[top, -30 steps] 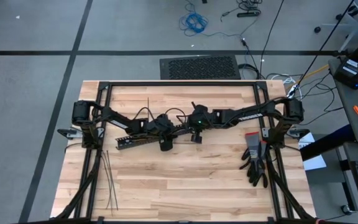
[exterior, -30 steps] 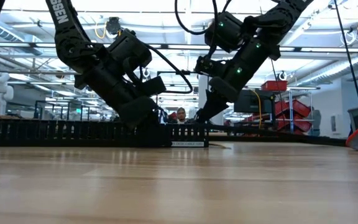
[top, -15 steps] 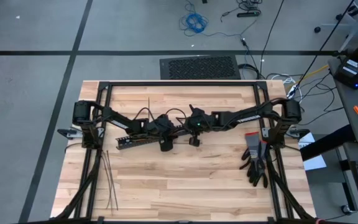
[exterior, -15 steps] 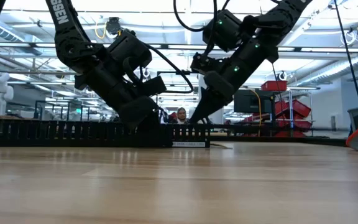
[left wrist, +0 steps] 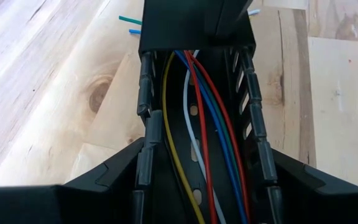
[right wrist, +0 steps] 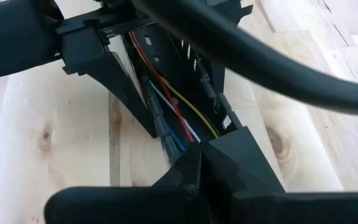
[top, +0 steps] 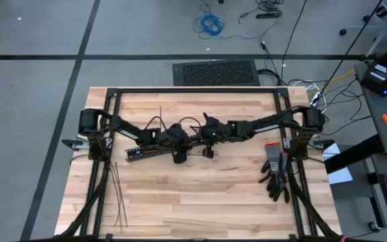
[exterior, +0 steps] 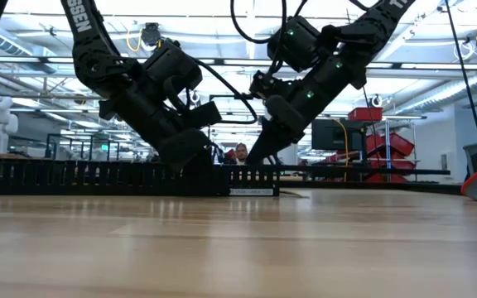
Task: Ziptie cables
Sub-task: Close the black cable duct
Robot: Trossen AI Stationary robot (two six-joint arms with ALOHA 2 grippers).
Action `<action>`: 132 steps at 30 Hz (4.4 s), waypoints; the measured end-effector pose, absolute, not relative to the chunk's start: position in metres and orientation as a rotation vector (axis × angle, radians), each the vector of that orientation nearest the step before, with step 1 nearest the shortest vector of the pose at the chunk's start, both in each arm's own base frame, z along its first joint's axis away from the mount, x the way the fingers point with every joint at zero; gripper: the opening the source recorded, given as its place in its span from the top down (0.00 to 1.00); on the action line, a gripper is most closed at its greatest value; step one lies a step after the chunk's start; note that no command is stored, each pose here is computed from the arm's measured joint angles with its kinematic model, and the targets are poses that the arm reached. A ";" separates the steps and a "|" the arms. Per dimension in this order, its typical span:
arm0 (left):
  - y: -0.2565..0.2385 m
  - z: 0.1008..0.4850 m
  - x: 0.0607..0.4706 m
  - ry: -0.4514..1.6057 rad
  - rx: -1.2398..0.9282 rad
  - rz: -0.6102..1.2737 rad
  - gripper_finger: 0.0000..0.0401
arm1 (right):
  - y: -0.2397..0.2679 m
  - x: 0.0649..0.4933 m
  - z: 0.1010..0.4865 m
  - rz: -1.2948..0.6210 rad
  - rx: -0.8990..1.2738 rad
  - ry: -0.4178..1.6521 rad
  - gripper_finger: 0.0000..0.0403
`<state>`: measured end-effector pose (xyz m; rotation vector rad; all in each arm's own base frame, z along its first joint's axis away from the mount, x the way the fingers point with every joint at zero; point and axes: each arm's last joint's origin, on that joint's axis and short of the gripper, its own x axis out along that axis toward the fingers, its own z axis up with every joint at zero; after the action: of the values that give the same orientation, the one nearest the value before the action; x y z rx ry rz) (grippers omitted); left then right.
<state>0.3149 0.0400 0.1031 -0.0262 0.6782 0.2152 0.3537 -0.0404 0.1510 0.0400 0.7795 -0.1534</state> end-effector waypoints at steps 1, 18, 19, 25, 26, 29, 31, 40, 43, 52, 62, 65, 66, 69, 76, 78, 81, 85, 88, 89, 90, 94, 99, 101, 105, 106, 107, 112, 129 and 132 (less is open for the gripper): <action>0.040 0.103 0.315 0.677 -0.026 0.216 0.37 | -0.040 0.354 0.151 -0.154 0.040 0.773 1.00; 0.041 0.104 0.316 0.657 -0.025 0.227 0.43 | -0.044 0.361 0.145 -0.168 0.013 0.723 1.00; 0.041 0.104 0.316 0.658 -0.025 0.228 0.42 | -0.044 0.361 0.146 -0.169 0.012 0.725 1.00; 0.041 0.104 0.316 0.664 -0.024 0.228 0.41 | -0.044 0.360 0.146 -0.168 -0.005 0.725 1.00; 0.041 0.104 0.316 0.664 -0.025 0.228 0.41 | -0.044 0.360 0.146 -0.166 -0.011 0.723 1.00; 0.041 0.104 0.316 0.665 -0.024 0.228 0.40 | -0.043 0.359 0.151 -0.164 -0.021 0.709 1.00; 0.041 0.104 0.316 0.665 -0.024 0.228 0.40 | -0.044 0.359 0.157 -0.165 -0.028 0.685 1.00; 0.041 0.103 0.315 0.668 -0.023 0.226 0.40 | -0.044 0.352 0.172 -0.174 -0.039 0.693 1.00; 0.041 0.103 0.315 0.670 -0.023 0.226 0.40 | -0.047 0.345 0.169 -0.229 -0.042 0.773 1.00; 0.041 0.103 0.315 0.673 -0.023 0.226 0.40 | -0.049 0.339 0.166 -0.280 -0.061 0.840 1.00; 0.041 0.104 0.316 0.671 0.005 0.215 0.40 | -0.052 0.336 0.164 -0.293 -0.029 0.875 1.00; 0.041 0.104 0.316 0.670 0.003 0.211 0.39 | -0.052 0.336 0.164 -0.293 -0.029 0.881 1.00; 0.041 0.104 0.316 0.670 0.002 0.209 0.38 | -0.052 0.336 0.164 -0.293 -0.029 0.883 1.00; 0.041 0.104 0.316 0.664 0.006 0.210 0.30 | -0.052 0.335 0.164 -0.293 -0.029 0.886 1.00; 0.041 0.107 0.318 0.635 0.029 0.208 0.13 | -0.052 0.335 0.163 -0.277 -0.022 0.892 1.00; 0.041 0.110 0.318 0.620 0.032 0.220 0.12 | -0.051 0.335 0.162 -0.273 -0.020 0.893 1.00; 0.042 0.117 0.320 0.571 0.039 0.242 0.11 | -0.051 0.335 0.162 -0.272 -0.019 0.894 1.00; 0.043 0.125 0.323 0.489 0.055 0.246 0.11 | -0.051 0.335 0.162 -0.272 -0.019 0.895 1.00; 0.043 0.125 0.324 0.483 0.052 0.245 0.11 | -0.051 0.335 0.162 -0.272 -0.019 0.896 1.00; 0.042 0.125 0.324 0.483 0.043 0.244 0.12 | -0.051 0.335 0.162 -0.272 -0.019 0.896 1.00; 0.042 0.125 0.323 0.486 0.039 0.244 0.13 | -0.051 0.335 0.162 -0.272 -0.019 0.896 1.00; 0.042 0.122 0.324 0.489 0.015 0.250 0.19 | -0.051 0.335 0.162 -0.271 -0.019 0.896 1.00; 0.043 0.112 0.325 0.502 0.004 0.256 0.29 | -0.051 0.336 0.162 -0.270 -0.016 0.892 1.00; 0.043 0.109 0.326 0.501 -0.007 0.260 0.32 | -0.051 0.336 0.162 -0.271 -0.009 0.891 1.00; 0.043 0.106 0.327 0.499 -0.012 0.262 0.40 | -0.051 0.337 0.162 -0.245 0.003 0.874 1.00; 0.043 0.106 0.327 0.499 -0.011 0.263 0.42 | -0.050 0.338 0.163 -0.242 0.004 0.869 1.00; 0.043 0.106 0.327 0.499 -0.010 0.264 0.44 | -0.050 0.338 0.163 -0.239 0.005 0.866 1.00; 0.043 0.106 0.327 0.496 -0.010 0.267 0.51 | -0.050 0.340 0.161 -0.225 0.011 0.857 1.00; 0.041 0.106 0.327 0.498 -0.009 0.247 0.51 | -0.053 0.345 0.152 -0.229 0.020 0.847 1.00; 0.040 0.106 0.327 0.499 -0.008 0.238 0.44 | -0.053 0.345 0.152 -0.229 0.020 0.846 1.00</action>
<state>0.3272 0.0401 0.1064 -0.0079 0.4985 0.2376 0.3448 -0.0532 0.1525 0.0198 0.8462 -0.2290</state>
